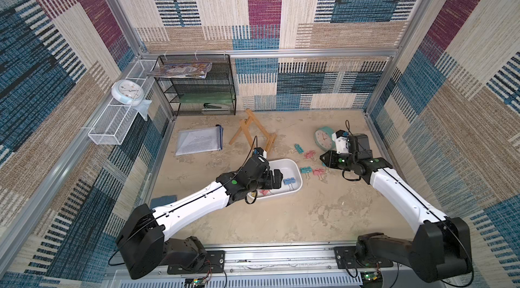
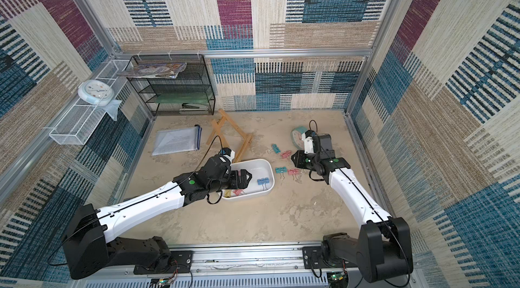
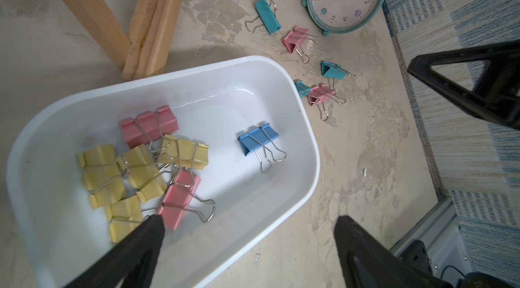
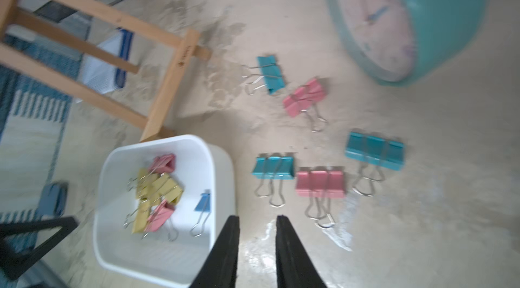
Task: Take out the binder clips from the storage box
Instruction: Place the binder clip at the center of the board, then pick up the binder clip from the storage box.
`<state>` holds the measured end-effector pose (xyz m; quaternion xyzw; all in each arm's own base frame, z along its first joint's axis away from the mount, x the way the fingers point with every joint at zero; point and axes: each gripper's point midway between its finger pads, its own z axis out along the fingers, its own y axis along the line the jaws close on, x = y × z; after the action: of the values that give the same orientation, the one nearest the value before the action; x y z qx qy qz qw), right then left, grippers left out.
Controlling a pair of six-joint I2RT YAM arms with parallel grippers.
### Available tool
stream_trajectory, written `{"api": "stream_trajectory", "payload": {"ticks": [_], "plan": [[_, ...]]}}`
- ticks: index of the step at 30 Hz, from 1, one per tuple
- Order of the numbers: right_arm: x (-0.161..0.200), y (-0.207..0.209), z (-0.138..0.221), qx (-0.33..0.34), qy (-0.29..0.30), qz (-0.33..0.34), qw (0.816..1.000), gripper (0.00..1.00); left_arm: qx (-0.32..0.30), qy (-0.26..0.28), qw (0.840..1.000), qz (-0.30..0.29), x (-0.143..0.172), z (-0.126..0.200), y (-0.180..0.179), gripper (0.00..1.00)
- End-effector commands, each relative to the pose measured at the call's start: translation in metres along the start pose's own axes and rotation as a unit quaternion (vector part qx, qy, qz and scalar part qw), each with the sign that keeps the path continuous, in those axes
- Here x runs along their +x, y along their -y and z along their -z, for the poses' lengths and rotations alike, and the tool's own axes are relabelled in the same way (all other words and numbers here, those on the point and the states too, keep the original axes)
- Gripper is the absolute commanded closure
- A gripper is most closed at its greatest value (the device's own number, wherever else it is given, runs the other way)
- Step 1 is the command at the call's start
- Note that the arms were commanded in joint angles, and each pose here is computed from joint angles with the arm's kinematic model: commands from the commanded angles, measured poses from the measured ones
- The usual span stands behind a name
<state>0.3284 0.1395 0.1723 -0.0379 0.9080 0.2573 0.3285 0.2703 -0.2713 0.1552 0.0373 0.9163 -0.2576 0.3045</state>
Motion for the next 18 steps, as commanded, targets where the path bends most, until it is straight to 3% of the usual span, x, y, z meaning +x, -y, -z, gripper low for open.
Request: {"api": "stream_trajectory", "payload": {"ticks": [1,5,9,18], "plan": [[0.008,-0.041,-0.002,-0.064,-0.021,0.071,0.995,0.74,-0.026,0.013,1.0,-0.003,0.001,0.003,-0.015,0.01],[0.033,-0.063,-0.023,-0.049,-0.094,0.138,0.985,0.73,-0.03,0.018,0.999,0.004,0.004,0.005,-0.02,0.01],[0.06,-0.061,-0.048,-0.006,-0.178,0.122,0.976,0.73,-0.033,0.014,0.999,0.008,0.007,0.005,-0.023,0.01],[0.102,-0.064,-0.081,0.08,-0.25,0.129,0.956,0.68,-0.043,0.025,0.999,0.01,0.009,0.01,-0.031,0.01]]}}
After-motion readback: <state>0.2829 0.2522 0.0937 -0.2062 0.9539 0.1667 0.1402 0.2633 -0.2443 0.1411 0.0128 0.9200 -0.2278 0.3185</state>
